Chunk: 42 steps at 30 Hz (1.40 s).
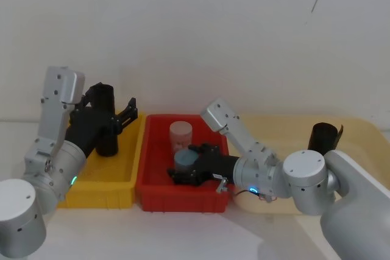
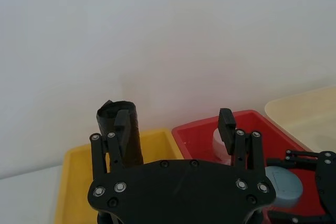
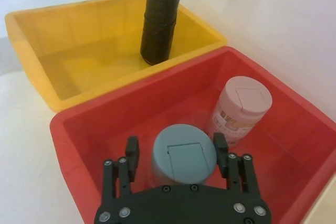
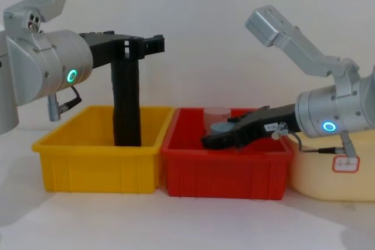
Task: Pick up the garbage bag with the one hand and transfer it to the other hand.
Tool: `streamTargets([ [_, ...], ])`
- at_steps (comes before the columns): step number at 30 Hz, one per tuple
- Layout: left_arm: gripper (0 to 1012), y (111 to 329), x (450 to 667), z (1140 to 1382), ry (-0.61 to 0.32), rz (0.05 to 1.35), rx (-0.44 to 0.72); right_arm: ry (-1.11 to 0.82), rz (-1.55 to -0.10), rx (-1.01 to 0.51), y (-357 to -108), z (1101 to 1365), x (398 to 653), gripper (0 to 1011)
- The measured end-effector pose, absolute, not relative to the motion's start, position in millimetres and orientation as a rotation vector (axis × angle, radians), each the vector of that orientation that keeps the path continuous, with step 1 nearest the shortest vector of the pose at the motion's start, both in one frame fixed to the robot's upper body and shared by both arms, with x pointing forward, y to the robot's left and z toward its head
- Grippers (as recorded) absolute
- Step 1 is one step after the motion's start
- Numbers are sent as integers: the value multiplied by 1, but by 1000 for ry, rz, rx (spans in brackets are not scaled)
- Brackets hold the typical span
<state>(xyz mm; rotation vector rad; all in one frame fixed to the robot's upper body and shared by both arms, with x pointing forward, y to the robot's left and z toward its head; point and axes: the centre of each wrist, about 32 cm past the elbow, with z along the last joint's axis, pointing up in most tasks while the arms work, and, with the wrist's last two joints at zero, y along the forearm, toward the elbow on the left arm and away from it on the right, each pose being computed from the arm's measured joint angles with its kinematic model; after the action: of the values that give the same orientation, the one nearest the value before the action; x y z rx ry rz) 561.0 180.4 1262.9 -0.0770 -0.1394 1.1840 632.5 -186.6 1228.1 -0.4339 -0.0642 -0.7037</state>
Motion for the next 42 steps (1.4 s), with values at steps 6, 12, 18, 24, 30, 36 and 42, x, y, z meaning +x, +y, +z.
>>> streamTargets([
  [6, 1002, 180, 561, 1263, -139, 1184, -77, -63, -709, -437, -188, 1227, 632, 736],
  [12, 1001, 180, 561, 1263, -139, 1184, -77, -66, -713, -434, -189, 1227, 632, 690],
  [18, 1001, 180, 561, 1263, -139, 1184, -77, -79, -720, -422, -190, 1229, 631, 690],
  [24, 1001, 180, 561, 1263, -139, 1184, -77, -116, -743, -385, -193, 1237, 629, 688],
  [30, 1001, 180, 561, 1263, -139, 1184, -77, -158, -772, -346, -197, 1249, 625, 690],
  [36, 1002, 180, 561, 1263, -139, 1184, -77, -217, -826, -301, -207, 1266, 620, 688],
  [42, 1002, 180, 561, 1263, -139, 1184, -77, -273, -897, -287, -224, 1282, 609, 690],
])
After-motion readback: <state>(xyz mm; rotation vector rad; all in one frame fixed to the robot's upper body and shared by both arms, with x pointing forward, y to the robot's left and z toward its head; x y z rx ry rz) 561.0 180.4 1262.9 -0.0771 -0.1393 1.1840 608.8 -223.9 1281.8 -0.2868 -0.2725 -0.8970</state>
